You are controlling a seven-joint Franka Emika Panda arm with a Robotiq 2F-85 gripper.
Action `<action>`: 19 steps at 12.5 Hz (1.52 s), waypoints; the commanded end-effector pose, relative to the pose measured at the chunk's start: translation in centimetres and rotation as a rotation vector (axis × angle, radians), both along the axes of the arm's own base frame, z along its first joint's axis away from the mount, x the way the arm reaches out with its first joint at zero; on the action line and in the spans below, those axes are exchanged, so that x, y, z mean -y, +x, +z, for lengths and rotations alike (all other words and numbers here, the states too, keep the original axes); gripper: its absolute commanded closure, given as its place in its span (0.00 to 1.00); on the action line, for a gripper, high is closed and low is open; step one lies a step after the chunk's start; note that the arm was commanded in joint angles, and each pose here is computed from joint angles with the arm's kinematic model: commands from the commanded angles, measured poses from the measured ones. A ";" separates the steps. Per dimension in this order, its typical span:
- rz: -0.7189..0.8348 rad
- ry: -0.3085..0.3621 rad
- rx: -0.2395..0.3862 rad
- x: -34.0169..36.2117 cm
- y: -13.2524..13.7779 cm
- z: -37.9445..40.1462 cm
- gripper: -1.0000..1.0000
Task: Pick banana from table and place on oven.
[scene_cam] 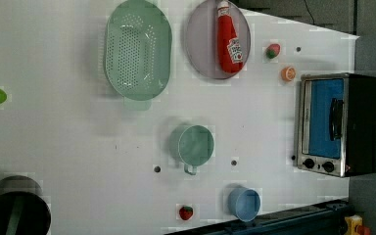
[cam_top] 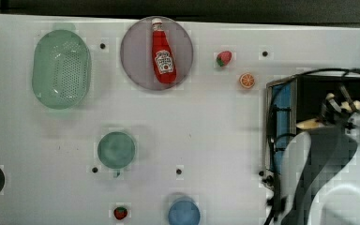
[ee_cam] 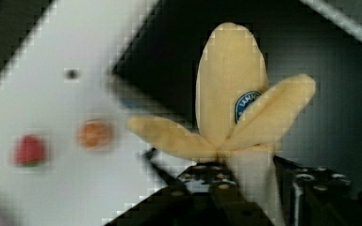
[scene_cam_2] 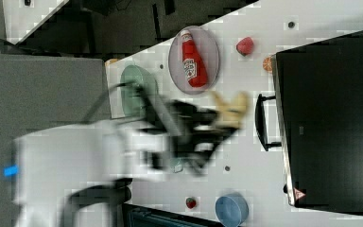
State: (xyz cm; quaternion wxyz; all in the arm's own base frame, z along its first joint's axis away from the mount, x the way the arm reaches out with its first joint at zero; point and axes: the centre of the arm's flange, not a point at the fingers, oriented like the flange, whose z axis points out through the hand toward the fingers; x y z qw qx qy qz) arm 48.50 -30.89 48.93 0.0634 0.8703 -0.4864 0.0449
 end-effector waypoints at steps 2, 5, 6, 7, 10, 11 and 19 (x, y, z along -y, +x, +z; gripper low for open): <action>0.266 -0.060 -0.077 3.9 -0.2 -4.4 0.73; 0.264 -0.049 -0.129 4.6 0.1 -7.7 0.47; 0.268 -0.046 -0.133 4.3 0.4 -8.1 0.36; 0.274 -0.047 -0.130 4.0 0.6 -8.0 0.25; 0.296 -0.052 -0.113 3.1 1.4 -7.1 0.00; 0.327 -0.063 -0.086 1.6 2.5 -5.7 0.00; 0.040 0.077 -0.013 -20.4 3.0 6.9 0.00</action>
